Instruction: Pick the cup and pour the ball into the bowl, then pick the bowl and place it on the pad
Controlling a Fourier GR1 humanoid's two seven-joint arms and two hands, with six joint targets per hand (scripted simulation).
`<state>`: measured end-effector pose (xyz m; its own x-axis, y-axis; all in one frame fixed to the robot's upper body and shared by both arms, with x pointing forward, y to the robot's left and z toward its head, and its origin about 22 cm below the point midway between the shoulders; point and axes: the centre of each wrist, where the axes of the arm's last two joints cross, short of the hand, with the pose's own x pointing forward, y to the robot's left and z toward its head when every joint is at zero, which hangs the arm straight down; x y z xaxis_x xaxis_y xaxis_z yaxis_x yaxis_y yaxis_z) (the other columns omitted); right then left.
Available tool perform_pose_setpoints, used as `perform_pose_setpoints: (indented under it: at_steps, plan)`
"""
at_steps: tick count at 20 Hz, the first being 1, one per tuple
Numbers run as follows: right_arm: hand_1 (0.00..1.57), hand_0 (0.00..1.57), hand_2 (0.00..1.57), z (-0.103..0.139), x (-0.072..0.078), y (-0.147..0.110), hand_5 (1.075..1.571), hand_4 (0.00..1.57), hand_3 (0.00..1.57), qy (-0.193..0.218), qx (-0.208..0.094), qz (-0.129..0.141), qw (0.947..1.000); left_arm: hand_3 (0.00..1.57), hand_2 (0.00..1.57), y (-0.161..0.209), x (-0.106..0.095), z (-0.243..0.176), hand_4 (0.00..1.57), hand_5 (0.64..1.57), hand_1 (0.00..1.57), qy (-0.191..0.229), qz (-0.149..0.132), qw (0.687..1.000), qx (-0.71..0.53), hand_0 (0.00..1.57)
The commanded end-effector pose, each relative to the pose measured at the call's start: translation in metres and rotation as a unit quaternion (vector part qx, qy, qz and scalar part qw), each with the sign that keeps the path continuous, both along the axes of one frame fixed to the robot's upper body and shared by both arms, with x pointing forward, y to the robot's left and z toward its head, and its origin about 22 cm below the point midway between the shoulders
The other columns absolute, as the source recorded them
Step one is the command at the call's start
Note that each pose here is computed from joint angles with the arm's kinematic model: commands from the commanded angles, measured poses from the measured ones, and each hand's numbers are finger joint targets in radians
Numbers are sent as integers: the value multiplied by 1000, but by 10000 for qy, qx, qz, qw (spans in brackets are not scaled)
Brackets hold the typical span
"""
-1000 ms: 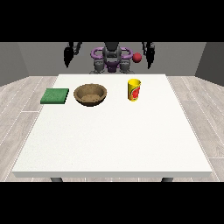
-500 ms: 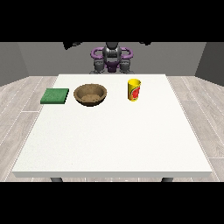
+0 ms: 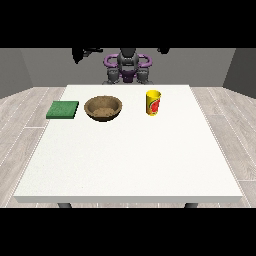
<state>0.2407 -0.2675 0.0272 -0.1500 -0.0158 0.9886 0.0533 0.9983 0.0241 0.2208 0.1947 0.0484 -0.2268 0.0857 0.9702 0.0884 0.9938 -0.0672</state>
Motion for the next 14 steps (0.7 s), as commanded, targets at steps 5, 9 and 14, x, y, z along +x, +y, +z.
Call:
perform_pose_setpoints:
  at_steps: [5, 9, 14]
  plan:
    - [0, 0, 0, 8, 35, 14, 1564, 0, 0, -828, -16, 349, 9960, 0, 0, 21, 56, 26, 0, 1317, 0, -902, 307, 9940, 540, 0]
    - [0, 0, 0, 7, 48, -6, 1559, 0, 0, -1137, -135, 441, 9924, 0, 0, 35, 78, 27, 0, 1254, 0, -1063, 432, 9911, 680, 0]
    - [0, 0, 0, 7, 58, -30, 1560, 0, 0, -901, -182, 466, 9947, 0, 0, 41, 95, -4, 0, 1257, 0, -861, 604, 9904, 903, 0]
